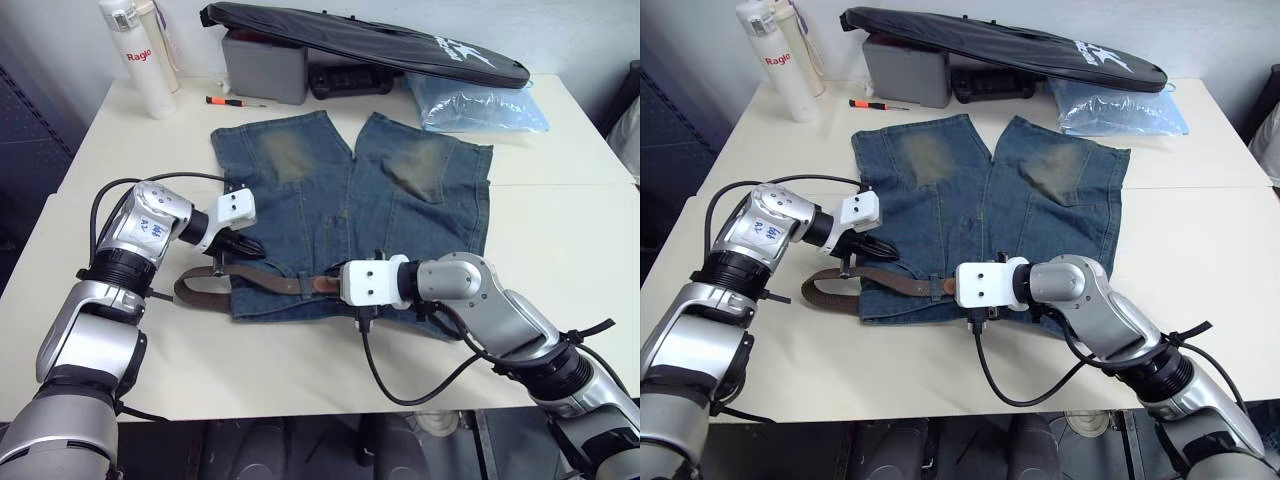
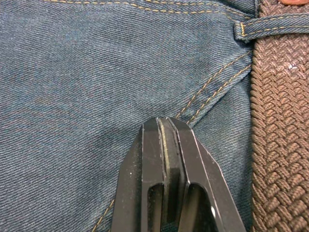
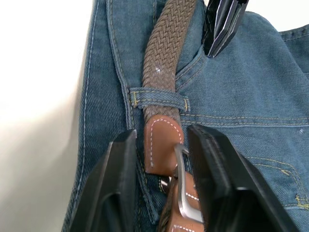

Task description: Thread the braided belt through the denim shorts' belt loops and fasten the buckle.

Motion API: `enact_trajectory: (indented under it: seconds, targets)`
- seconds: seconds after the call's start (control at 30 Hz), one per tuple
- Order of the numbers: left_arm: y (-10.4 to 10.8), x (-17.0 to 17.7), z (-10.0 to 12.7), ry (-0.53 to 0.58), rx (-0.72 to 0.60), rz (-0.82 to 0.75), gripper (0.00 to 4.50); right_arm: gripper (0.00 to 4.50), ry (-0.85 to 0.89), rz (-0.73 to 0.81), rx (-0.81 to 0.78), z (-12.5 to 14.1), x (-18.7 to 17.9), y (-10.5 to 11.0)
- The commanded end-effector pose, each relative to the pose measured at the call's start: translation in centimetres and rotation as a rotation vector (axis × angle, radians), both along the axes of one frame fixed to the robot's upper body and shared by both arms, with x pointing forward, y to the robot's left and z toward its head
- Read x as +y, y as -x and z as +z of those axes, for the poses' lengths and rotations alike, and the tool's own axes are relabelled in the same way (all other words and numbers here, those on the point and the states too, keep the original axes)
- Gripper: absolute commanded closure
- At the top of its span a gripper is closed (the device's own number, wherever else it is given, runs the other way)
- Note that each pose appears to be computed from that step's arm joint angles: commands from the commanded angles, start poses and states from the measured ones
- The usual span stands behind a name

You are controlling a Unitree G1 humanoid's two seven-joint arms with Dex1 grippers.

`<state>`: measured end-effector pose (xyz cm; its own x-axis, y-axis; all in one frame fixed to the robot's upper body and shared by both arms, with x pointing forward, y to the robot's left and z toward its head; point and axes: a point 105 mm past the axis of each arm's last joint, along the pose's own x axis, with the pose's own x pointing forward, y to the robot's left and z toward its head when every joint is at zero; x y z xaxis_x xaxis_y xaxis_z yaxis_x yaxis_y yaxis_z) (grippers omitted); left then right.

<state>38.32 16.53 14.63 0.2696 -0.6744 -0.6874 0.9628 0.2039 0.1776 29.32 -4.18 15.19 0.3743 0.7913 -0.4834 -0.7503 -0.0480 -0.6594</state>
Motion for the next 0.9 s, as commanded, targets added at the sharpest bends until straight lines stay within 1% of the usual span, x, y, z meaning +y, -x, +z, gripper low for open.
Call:
enact_trajectory:
  seconds: [0.03,0.5,0.67,0.73,0.77,0.8,0.83,0.87,0.9]
  targets:
    - [0.2,0.7,-1.2,-0.032,0.029,0.017,4.5,2.42,-0.012,0.026,-0.053,0.6,0.5,-0.1]
    - [0.1,1.1,-1.2,-0.034,0.025,0.027,4.5,2.42,0.031,0.033,-0.088,-1.2,1.0,-0.7]
    - [0.2,1.1,-1.2,-0.036,0.027,0.024,4.5,2.42,0.034,0.045,-0.137,-1.1,1.3,-0.9]
    - [0.2,1.1,-1.3,-0.038,0.029,0.023,4.5,2.94,0.026,0.057,-0.16,-0.9,1.4,-0.9]
    - [0.2,1.2,-1.3,-0.038,0.03,0.023,4.5,3.0,0.024,0.065,-0.17,-0.8,1.4,-0.8]
    - [0.2,1.2,-1.3,-0.039,0.031,0.024,4.5,3.53,0.023,0.072,-0.18,-0.8,1.5,-0.7]
    - [0.2,1.2,-1.3,-0.039,0.031,0.024,4.5,3.9,0.022,0.077,-0.19,-0.7,1.5,-0.7]
    - [0.2,1.2,-1.3,-0.04,0.032,0.024,4.5,4.21,0.021,0.08,-0.2,-0.6,1.5,-0.7]
    - [0.2,1.2,-1.3,-0.041,0.032,0.024,4.5,4.38,0.021,0.084,-0.208,-0.6,1.5,-0.7]
